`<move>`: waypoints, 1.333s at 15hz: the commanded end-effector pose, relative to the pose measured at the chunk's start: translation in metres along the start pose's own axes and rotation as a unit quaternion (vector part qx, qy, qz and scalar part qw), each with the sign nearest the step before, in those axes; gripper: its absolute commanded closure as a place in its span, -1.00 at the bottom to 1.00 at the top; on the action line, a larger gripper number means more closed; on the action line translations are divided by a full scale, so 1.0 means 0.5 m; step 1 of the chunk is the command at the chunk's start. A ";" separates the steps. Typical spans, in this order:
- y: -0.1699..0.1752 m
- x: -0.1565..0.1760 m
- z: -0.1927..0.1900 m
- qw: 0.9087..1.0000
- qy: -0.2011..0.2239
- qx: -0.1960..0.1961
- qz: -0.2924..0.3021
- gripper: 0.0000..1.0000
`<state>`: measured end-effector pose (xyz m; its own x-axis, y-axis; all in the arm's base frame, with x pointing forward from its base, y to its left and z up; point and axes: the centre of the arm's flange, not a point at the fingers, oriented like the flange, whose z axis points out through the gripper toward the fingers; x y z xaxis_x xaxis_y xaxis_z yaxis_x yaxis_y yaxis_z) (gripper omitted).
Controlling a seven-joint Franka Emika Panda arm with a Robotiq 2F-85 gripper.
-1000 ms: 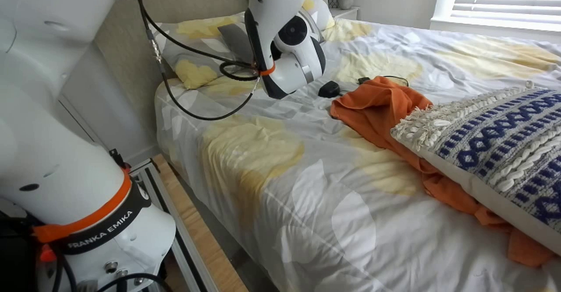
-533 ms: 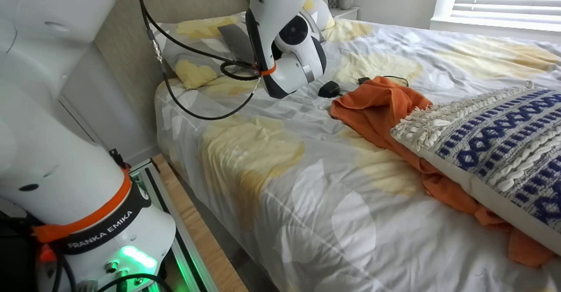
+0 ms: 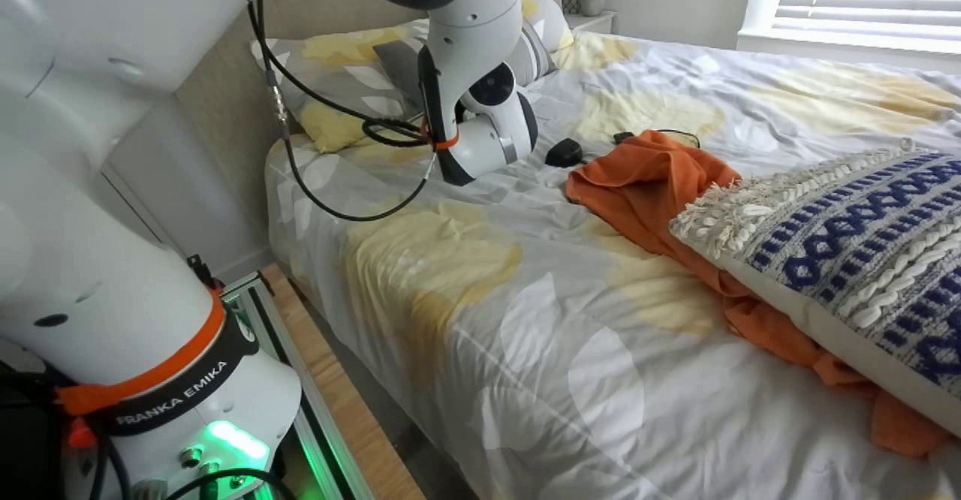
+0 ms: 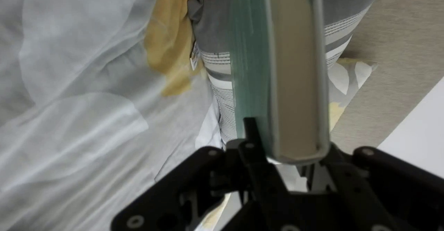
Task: Place the book next to the gray pillow
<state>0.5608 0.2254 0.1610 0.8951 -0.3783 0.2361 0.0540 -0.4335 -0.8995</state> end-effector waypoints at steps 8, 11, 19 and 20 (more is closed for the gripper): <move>0.111 -0.061 0.091 0.990 -0.030 0.005 0.134 0.87; 0.130 -0.072 0.090 0.988 -0.034 -0.012 0.153 -0.07; 0.119 -0.071 0.031 0.981 -0.096 -0.104 0.132 -0.99; 0.110 -0.067 0.018 0.980 -0.109 -0.119 0.119 -1.00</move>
<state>0.5305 0.2377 0.0757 0.9201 -0.3852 -0.0705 -0.2545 -0.4512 -0.8554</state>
